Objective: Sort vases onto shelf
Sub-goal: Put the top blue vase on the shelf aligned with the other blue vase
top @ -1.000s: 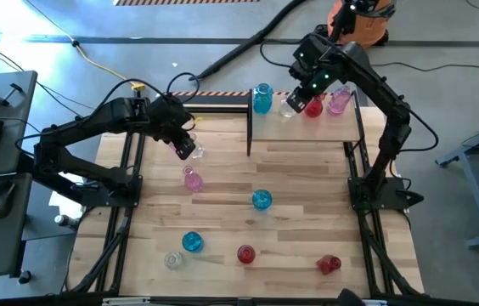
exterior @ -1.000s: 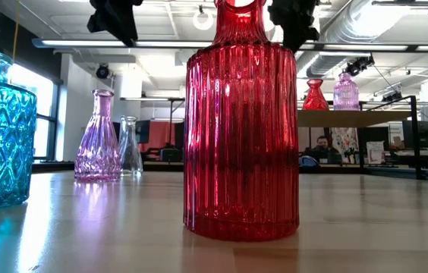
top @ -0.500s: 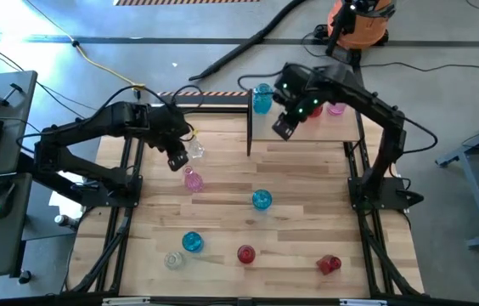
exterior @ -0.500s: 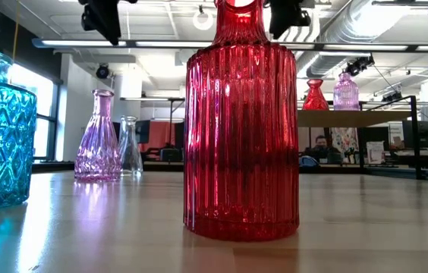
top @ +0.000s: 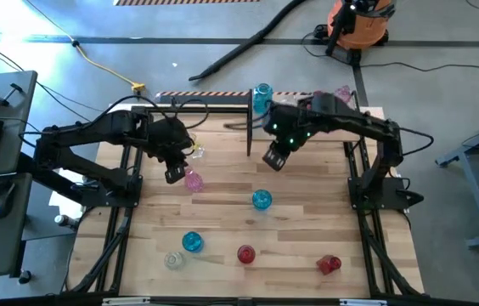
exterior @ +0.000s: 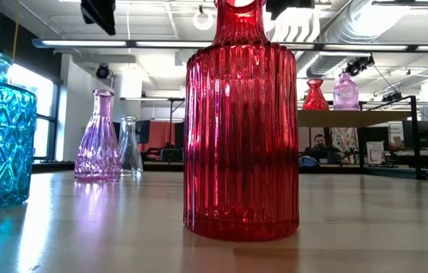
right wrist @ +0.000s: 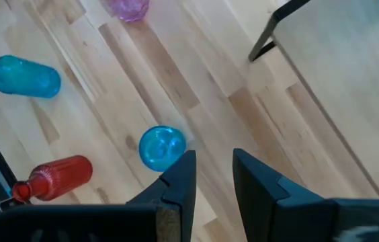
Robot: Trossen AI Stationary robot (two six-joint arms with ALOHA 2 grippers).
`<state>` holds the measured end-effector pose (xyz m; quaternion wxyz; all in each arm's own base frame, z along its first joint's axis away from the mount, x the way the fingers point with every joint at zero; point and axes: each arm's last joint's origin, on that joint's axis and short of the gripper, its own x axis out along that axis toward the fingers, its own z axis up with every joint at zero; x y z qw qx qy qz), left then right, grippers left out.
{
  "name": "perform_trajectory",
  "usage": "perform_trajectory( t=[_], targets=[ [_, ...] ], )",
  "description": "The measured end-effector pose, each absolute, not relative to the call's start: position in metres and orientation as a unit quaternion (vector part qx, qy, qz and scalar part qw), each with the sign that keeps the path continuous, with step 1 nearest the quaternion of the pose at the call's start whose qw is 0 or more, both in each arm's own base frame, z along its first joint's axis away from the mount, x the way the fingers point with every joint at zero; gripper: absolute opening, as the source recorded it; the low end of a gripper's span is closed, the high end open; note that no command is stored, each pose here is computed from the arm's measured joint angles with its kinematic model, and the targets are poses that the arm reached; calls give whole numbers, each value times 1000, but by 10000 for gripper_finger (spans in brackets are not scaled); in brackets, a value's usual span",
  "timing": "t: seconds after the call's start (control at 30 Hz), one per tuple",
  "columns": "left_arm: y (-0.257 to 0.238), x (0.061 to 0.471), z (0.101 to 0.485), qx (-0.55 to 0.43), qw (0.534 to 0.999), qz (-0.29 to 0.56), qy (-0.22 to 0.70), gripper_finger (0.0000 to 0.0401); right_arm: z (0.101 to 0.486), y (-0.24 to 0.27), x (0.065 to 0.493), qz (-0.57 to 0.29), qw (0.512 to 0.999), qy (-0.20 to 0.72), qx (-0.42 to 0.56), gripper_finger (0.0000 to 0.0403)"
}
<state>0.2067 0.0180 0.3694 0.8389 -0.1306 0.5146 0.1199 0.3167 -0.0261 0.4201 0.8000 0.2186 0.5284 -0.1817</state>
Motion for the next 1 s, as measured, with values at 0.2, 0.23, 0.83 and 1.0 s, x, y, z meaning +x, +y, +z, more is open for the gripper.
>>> perform_trajectory(
  t=[0.2,0.23,0.83,1.0],
  targets=[
    [6,207,369,-119,842,97,518,113,420,0,318,-189,806,525,197,79],
    [4,207,369,-117,842,93,518,113,420,4,318,-188,807,524,197,79],
    [-22,207,370,-103,845,58,521,113,378,40,355,-156,770,588,195,79],
    [-27,206,370,-96,846,51,521,113,365,41,365,-150,761,607,176,79]
  ],
)
